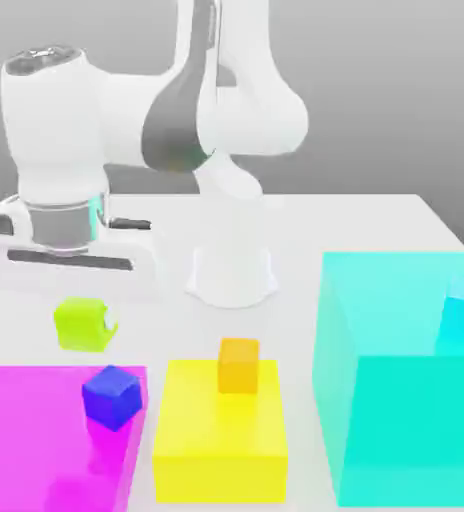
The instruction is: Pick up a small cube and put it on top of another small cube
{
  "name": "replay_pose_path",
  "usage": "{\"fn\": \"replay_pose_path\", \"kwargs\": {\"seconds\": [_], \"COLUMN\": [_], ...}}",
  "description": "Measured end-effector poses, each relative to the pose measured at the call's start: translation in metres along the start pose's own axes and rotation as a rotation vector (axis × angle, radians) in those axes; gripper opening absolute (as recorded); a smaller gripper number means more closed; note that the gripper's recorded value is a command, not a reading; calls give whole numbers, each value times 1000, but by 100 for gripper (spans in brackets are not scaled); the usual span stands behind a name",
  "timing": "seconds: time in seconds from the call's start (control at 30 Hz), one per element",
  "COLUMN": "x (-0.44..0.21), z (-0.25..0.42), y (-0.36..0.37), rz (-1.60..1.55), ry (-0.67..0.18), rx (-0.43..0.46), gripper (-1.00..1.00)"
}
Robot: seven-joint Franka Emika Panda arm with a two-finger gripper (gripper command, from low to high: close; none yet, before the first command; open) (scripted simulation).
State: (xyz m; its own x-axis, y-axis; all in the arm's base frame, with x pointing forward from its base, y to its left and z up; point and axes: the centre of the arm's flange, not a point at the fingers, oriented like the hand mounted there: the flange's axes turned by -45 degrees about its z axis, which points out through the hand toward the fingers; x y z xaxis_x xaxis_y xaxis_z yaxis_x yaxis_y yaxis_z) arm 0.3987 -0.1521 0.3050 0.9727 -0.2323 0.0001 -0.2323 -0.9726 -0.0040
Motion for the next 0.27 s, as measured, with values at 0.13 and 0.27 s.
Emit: {"fn": "replay_pose_path", "kwargs": {"seconds": [0.13,0.27], "x": [3,2], "z": [44,53], "y": [-6,-7], "rz": [12,10], "ry": [0,0], "rx": [0,-1], "gripper": [-100,100]}}
